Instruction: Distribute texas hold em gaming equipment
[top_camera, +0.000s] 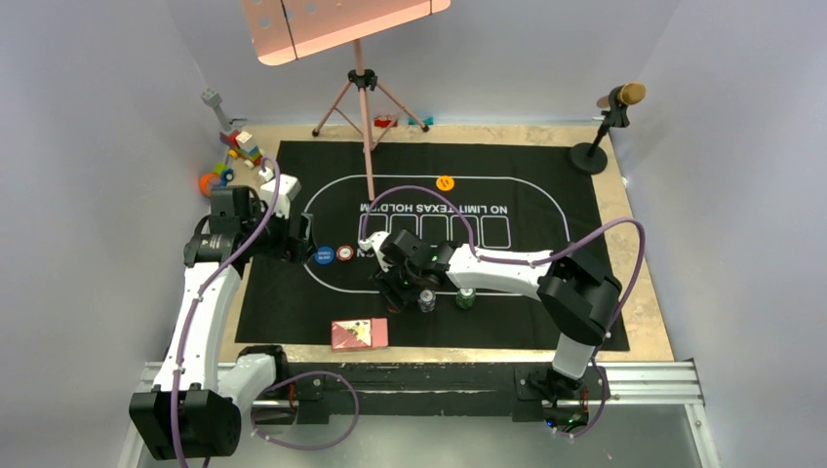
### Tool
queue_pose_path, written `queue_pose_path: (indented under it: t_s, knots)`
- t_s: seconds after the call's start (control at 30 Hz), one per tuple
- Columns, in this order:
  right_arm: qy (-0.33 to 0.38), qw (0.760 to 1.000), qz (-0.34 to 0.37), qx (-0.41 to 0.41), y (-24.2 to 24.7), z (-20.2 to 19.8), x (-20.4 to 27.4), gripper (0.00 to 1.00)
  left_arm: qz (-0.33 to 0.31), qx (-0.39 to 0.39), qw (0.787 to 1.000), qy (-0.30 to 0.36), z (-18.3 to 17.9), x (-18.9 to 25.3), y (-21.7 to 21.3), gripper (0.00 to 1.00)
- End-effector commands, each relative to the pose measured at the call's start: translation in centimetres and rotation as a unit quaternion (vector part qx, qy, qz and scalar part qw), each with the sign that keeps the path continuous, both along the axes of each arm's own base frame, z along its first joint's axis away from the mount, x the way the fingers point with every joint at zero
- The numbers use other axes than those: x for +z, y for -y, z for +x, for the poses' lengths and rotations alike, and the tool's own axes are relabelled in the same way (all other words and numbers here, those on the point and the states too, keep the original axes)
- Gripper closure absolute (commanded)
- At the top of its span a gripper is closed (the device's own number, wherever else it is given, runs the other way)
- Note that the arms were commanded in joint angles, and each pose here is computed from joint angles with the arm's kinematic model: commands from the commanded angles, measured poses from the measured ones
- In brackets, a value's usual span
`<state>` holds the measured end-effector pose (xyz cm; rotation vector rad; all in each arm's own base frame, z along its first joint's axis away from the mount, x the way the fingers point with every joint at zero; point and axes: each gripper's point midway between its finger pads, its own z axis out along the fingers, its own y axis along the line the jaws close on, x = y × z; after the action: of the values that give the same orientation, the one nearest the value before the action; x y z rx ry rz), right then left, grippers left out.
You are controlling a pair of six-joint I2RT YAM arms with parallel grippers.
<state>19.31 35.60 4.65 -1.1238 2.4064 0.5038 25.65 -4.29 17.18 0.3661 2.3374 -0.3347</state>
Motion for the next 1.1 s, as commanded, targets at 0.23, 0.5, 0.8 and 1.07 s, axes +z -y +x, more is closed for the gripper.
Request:
queue_pose_path:
  t_s: [0.23,0.5,0.8,1.07]
  knots:
    - [0.013,1.000,0.016,0.010,-0.6,0.2,2.3,0.49,-0.002,-0.015,0.999,0.035,0.5,1.1,0.3,0.00]
    - [0.019,0.999,0.027,0.012,-0.8,0.2,4.0,0.52,-0.005,-0.018,0.999,0.035,0.4,1.4,0.4,0.00]
    - [0.023,0.999,0.032,0.016,-1.1,0.4,5.0,0.52,-0.007,-0.018,0.999,0.034,0.5,1.3,0.5,0.00]
    - [0.064,0.997,0.043,-0.025,-1.2,3.5,7.8,0.66,-0.008,-0.017,0.999,0.033,0.5,1.3,0.5,0.00]
